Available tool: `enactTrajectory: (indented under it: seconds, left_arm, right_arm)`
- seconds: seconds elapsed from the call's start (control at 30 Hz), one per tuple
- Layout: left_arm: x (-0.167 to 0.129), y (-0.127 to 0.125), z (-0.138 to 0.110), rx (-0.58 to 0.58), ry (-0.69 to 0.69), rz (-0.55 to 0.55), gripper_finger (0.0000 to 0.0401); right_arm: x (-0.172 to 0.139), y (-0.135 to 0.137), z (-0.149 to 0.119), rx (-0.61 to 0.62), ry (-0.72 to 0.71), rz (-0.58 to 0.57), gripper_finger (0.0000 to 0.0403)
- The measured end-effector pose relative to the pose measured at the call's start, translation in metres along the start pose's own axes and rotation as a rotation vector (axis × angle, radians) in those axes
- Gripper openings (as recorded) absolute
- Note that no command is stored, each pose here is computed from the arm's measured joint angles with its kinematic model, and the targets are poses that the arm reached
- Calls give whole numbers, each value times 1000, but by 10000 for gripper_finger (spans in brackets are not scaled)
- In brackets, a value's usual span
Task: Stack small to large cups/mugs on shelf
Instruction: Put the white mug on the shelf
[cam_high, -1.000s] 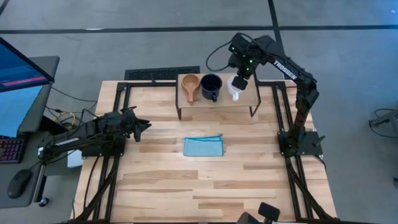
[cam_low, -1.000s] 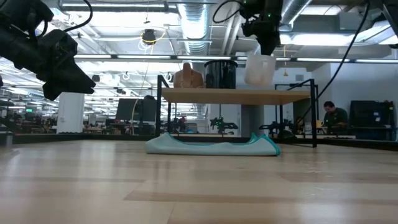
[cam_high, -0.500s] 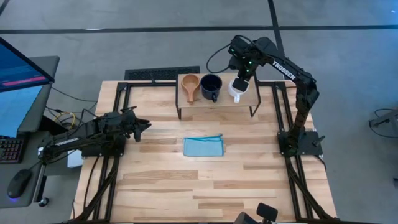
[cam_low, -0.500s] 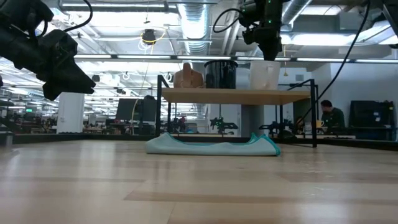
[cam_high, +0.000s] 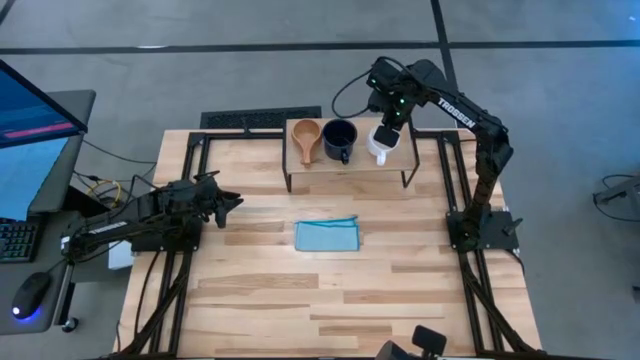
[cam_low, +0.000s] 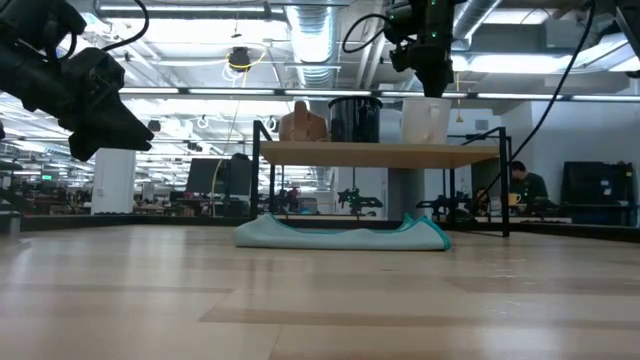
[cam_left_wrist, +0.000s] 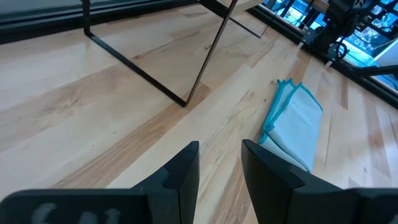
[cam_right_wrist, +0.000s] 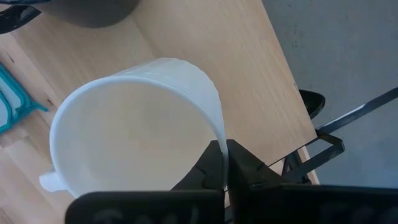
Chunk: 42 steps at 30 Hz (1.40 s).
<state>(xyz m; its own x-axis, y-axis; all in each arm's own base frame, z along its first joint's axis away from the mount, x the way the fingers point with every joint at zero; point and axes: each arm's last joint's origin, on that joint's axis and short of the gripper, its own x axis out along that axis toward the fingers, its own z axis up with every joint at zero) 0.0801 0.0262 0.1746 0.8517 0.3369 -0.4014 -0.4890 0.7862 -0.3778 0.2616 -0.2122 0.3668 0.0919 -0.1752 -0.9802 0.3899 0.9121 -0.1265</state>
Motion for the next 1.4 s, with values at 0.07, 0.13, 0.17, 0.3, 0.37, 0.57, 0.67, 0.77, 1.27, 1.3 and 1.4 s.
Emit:
enactTrajectory:
  seconds: [0.07,0.13,0.17,0.3,0.37,0.57,0.67,0.77,1.27,1.3,1.4]
  left_arm:
    - [0,0,0,0,0,0,109]
    - [0,0,0,1,0,0,109]
    - [0,0,0,0,0,0,109]
    - [0,0,0,1,0,0,109]
    - [0,0,0,1,0,0,109]
    - [0,0,0,1,0,0,109]
    - [0,0,0,1,0,-1,109]
    - [0,0,0,1,0,-1,109]
    - [0,0,0,0,1,-2,109]
    - [0,0,0,0,1,-2,109]
    - [0,0,0,1,1,-3,109]
  right_arm:
    - [0,0,0,0,2,-5,24]
    - [0,-1,0,-1,9,-25,32]
    - [0,-1,0,-1,12,-33,35]
    - [0,2,1,-16,16,-53,40]
    - [0,3,1,-31,13,-53,40]
    - [0,6,5,-39,-15,-59,41]
    - [0,6,6,-40,-29,-63,42]
    - [0,6,7,-39,-31,-64,42]
    - [35,14,28,-111,105,-161,70]
    - [35,14,28,-110,105,-160,73]
    - [32,14,26,-95,99,-161,79]
